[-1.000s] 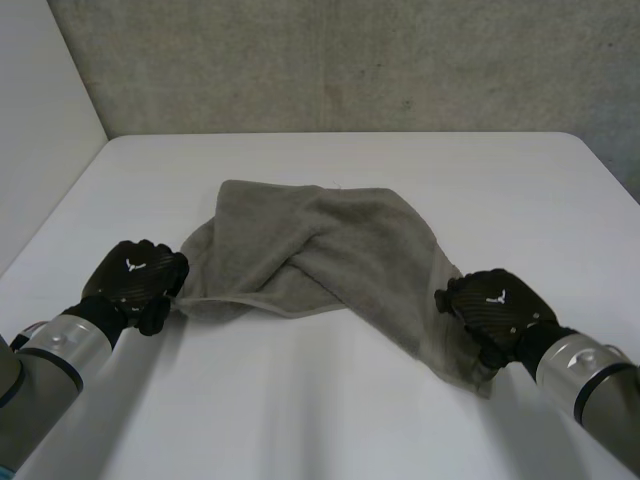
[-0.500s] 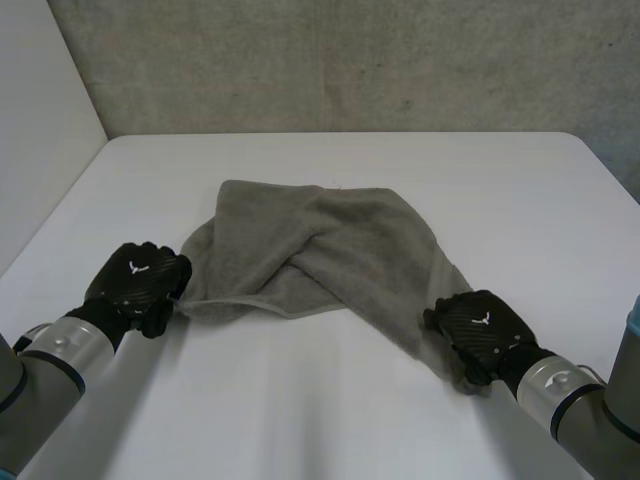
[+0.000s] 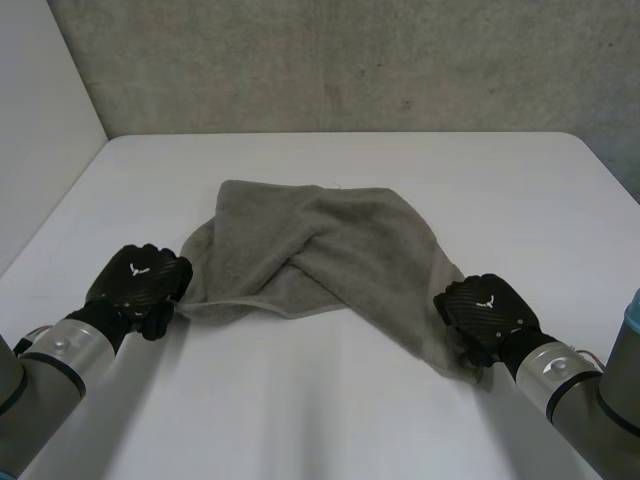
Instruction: Fold the towel.
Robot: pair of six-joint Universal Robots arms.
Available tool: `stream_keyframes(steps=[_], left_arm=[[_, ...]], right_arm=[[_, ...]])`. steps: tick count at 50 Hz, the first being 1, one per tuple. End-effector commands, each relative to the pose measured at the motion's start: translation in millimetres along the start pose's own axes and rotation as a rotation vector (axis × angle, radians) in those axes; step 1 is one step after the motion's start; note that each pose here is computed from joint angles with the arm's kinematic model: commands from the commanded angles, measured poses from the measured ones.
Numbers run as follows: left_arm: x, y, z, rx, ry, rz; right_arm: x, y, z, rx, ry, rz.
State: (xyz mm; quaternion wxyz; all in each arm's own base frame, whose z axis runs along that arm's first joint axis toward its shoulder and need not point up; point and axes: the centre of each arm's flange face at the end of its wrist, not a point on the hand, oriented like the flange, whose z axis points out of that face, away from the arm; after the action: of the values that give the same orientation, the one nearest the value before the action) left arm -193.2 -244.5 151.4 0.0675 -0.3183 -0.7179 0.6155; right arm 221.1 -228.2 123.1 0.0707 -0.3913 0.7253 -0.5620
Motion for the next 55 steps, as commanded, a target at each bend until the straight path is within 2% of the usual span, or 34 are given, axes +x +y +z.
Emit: stream_keyframes(steps=[1,15,25,35,55], left_arm=[[0,0,0,0.0,-0.002,0.0],[1,1,-1,-0.003,0.003,-0.001],[2,1,-1,-0.005,0.004,-0.002],[2,2,-1,-0.006,0.004,-0.003],[5,1,-2,-0.003,0.014,0.0]], right_arm=[[-4,3,-7,-0.058,-0.029,0.033],[-5,3,-18,-0.102,-0.058,0.062],[0,2,-9,-0.041,-0.023,0.036],[-5,12,-2,-0.062,-0.04,0.041],[2,6,5,-0.02,-0.006,0.019]])
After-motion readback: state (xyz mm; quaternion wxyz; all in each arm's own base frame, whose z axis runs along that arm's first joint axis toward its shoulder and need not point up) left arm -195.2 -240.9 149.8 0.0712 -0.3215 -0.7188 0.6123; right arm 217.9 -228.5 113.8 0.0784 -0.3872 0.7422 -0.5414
